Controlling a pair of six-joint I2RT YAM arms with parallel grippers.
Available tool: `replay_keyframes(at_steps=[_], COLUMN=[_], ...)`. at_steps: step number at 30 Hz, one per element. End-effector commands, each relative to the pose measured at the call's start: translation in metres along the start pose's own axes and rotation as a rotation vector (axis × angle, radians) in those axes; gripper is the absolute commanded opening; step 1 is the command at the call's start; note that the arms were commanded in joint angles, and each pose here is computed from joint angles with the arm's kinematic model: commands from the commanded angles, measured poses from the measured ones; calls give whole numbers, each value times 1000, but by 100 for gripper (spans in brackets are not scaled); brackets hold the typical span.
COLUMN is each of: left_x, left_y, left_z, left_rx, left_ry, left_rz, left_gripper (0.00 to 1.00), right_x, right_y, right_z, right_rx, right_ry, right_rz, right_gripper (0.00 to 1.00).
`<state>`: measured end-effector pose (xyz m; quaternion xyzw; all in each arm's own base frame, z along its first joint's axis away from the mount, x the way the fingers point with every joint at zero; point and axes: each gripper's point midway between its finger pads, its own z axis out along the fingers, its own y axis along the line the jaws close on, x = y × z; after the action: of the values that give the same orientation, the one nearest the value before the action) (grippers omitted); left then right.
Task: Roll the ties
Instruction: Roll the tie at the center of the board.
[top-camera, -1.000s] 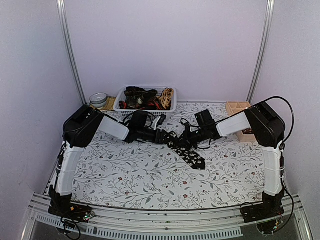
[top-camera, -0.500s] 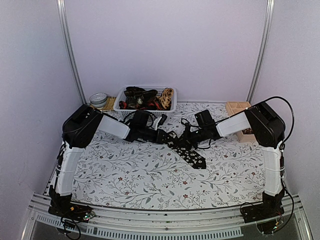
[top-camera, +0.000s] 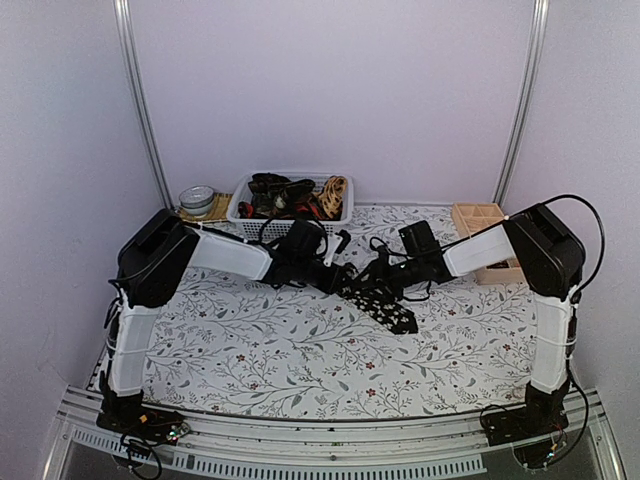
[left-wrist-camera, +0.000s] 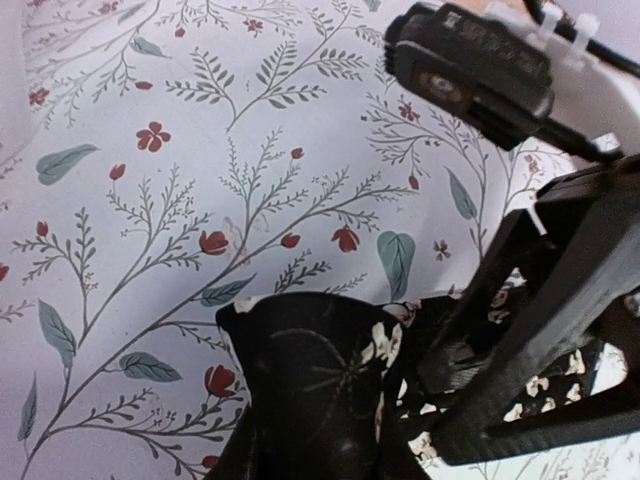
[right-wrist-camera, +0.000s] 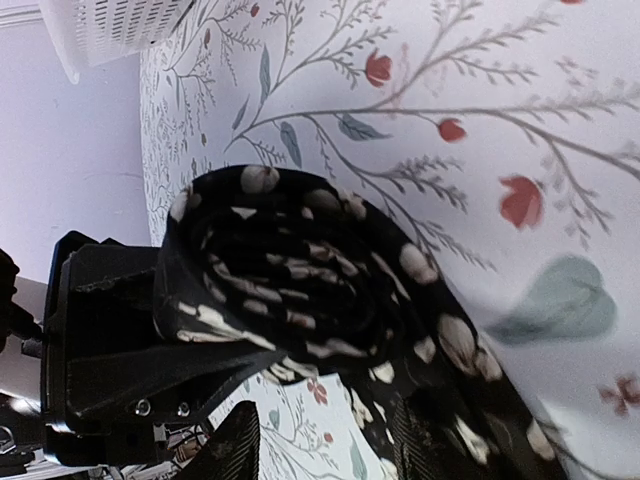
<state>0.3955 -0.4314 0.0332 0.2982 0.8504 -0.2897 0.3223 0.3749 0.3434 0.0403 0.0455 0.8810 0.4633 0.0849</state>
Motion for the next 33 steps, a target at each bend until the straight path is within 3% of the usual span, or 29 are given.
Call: replay_keyframes(at_steps=[1, 9, 13, 21, 33], left_x=[35, 22, 17, 8, -10], left_y=[11, 4, -4, -10, -4], left_z=[-3, -5, -2, 0, -11], left_rx=[-238, -399, -364, -340, -390], left_ry=[125, 129, 109, 81, 24], left_rz=[161, 290, 262, 234, 171], left_gripper=[0, 0, 0, 0, 0], right_x=[-8, 8, 24, 44, 88], right_y=[50, 6, -31, -71, -97], right_z=[-73, -120, -110, -83, -55], right_rx=[-53, 80, 158, 217, 320], right_ry=[-111, -199, -153, -65, 41], right_rz=[-91, -117, -137, -113, -115], right_gripper=[46, 46, 41, 19, 16])
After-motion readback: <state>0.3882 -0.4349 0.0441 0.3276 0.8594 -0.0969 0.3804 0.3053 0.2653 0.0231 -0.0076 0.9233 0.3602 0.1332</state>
